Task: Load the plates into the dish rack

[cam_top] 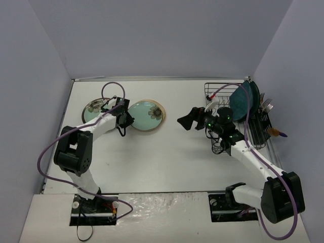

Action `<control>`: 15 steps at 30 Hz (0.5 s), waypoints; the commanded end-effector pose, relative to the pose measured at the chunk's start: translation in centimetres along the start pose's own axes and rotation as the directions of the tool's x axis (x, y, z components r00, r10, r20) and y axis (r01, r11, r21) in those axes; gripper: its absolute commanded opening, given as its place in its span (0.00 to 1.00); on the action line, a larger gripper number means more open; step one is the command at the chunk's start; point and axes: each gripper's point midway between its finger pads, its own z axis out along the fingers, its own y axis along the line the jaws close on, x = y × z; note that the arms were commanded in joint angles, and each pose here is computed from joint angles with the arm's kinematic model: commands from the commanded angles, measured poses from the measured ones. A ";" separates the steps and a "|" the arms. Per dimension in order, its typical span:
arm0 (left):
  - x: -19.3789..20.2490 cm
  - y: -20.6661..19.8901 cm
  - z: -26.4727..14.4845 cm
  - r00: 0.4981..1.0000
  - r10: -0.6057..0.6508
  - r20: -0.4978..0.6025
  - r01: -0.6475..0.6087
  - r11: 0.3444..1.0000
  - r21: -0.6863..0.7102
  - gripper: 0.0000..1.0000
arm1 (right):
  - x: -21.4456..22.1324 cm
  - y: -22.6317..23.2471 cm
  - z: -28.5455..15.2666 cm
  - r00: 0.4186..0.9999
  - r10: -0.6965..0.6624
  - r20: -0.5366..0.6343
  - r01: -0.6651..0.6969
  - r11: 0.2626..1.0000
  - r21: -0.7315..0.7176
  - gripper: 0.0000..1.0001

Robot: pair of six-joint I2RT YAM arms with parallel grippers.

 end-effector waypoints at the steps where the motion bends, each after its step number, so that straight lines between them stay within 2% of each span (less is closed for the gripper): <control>1: -0.9 -0.7 -1.4 0.999 0.018 0.028 -0.019 0.999 0.029 0.06 | -1.8 1.2 0.1 0.997 -0.049 0.062 0.051 0.998 -0.041 1.00; 3: -0.9 -0.7 -1.5 1.000 0.014 0.026 -0.015 0.999 0.034 0.00 | -1.7 1.2 0.1 0.997 -0.049 0.060 0.052 0.998 -0.041 1.00; 15: -2.6 -0.2 -4.9 0.995 -0.040 0.095 0.033 0.997 0.076 0.00 | -1.5 1.2 0.2 0.997 -0.049 0.056 0.051 0.998 -0.042 1.00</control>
